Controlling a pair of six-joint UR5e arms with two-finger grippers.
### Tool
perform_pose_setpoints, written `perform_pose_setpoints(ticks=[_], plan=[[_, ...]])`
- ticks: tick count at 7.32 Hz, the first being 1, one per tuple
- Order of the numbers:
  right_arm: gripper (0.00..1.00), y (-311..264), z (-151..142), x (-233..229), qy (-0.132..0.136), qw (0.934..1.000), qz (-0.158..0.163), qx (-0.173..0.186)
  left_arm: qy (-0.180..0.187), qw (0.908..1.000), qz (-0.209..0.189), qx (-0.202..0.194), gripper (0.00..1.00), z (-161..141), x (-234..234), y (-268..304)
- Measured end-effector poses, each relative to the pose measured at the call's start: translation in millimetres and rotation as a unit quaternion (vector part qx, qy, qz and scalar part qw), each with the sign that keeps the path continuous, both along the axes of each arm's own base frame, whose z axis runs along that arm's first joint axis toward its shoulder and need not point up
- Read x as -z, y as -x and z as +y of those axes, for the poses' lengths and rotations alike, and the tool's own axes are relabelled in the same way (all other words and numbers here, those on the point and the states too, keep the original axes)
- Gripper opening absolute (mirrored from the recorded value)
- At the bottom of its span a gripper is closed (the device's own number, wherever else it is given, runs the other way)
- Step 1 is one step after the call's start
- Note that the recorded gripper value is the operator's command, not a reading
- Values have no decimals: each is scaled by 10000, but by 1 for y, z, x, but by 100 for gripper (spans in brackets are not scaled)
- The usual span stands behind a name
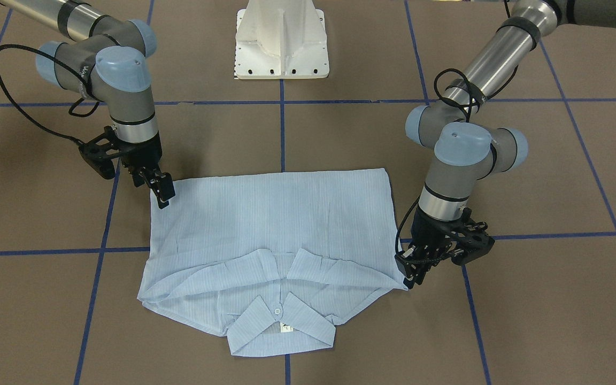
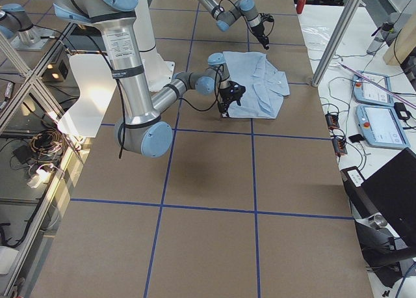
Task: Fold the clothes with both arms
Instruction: 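Move the right gripper to the folded shirt's side edge and grasp it, then drag the folded shirt toward the right arm while the left arm withdraws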
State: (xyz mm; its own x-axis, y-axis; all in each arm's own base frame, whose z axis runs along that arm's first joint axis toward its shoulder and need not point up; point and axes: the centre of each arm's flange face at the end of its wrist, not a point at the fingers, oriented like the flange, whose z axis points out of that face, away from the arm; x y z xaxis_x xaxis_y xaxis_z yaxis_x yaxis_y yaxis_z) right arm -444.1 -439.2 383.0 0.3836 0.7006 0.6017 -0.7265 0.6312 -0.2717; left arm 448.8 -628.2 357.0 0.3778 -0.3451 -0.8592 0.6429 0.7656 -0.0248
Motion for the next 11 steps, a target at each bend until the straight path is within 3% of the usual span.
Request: perform_pose_setpoints(ticks=[2,3,4,11], plan=[[73,2,10,-16,157,9998,-86,-100,2,10000,-1,8,32,0,1,0],[27,4,15,-24,210,9997,-60,-93,3,10000,-1,11,32,0,1,0],[0,5,19,-27,243,9997,-56,-85,2,10000,-3,17,32,0,1,0],[0,-13,40,1,362,9980,-496,160,-7,10000,-5,29,32,0,1,1]])
